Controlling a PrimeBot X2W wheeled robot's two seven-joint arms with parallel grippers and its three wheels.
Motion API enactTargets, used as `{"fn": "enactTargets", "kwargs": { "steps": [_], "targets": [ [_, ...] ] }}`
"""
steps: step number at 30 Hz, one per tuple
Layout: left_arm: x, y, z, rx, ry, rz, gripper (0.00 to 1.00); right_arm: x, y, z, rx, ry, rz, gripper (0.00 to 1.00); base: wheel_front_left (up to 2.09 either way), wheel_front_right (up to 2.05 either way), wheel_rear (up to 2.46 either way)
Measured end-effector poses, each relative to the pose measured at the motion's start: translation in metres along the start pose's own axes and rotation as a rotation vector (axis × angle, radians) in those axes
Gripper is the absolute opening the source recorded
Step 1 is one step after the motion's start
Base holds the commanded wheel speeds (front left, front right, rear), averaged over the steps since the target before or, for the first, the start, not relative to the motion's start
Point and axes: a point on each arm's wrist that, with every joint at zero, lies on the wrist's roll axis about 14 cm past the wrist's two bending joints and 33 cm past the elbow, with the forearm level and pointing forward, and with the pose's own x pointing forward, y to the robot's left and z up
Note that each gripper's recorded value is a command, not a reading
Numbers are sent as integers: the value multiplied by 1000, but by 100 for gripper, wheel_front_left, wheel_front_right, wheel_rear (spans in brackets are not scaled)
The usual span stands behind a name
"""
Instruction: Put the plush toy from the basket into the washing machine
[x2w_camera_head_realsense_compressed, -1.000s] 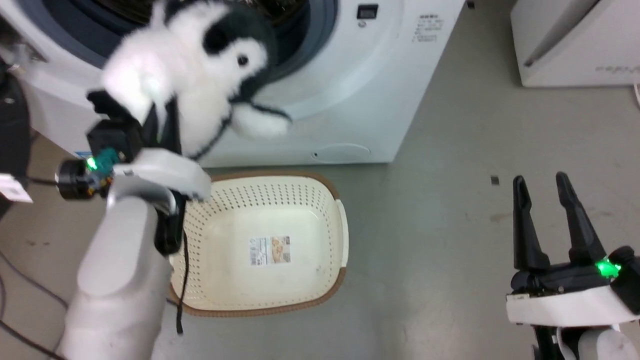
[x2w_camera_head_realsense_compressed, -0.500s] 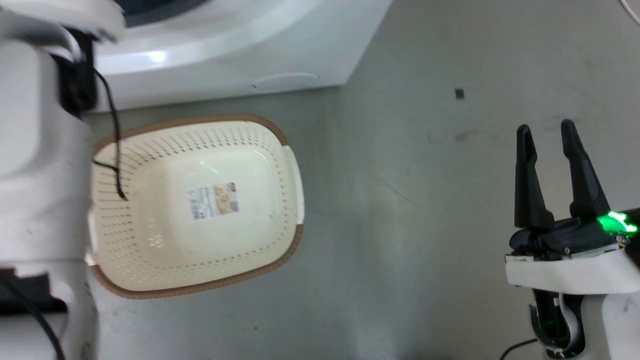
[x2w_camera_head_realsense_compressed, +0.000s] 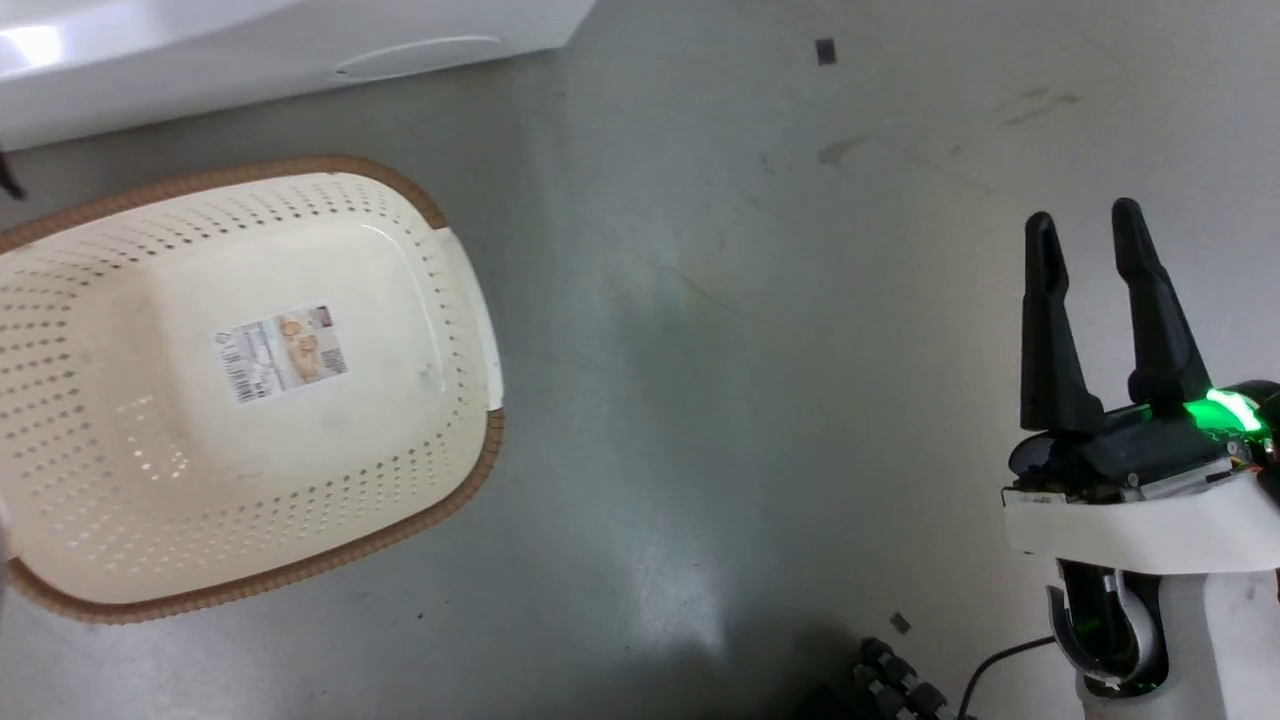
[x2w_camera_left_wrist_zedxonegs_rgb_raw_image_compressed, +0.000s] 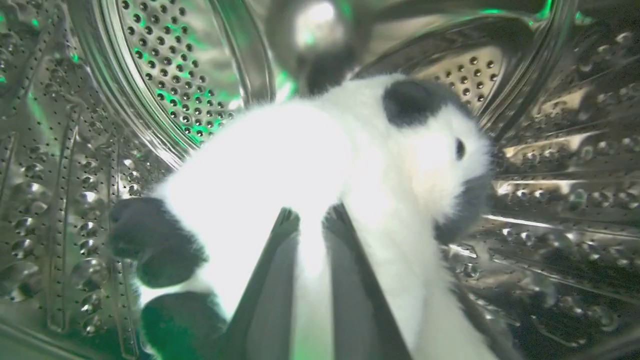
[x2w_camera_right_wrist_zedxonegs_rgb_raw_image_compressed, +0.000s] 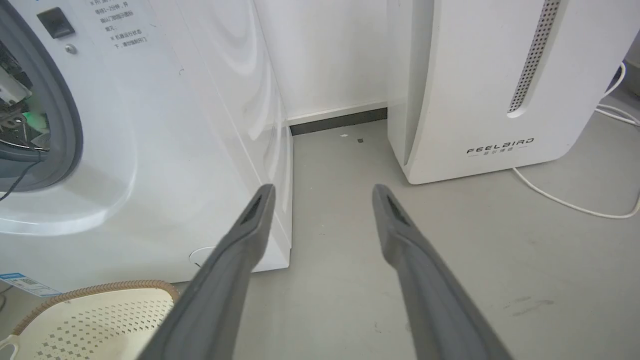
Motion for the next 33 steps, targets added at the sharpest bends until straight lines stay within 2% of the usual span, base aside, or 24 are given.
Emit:
{"fn": "enactTargets", "kwargs": {
  "steps": [1,2,10,15,25,33],
  "targets": [
    [3,2,-2,7,0,1,22,0,-2,-1,-2,2,-4,100,0,0,0],
    [6,5,-1,10,-8,9,100,0,-4,-2,-3,5,-10,100,0,0,0],
    [5,12,-22,43,56,22,100,3,-3,-9,6,17,-9,100,0,0,0],
    [-1,13,-12,45,63,25,100,4,1,1,5,-10,5,100,0,0,0],
    [-63,10,-24,59,164,8,100,-1,18,31,9,-78,51,100,0,0,0],
    [-115,9,9,87,132,-8,100,-17,34,55,4,-128,94,100,0,0,0]
  ]
}}
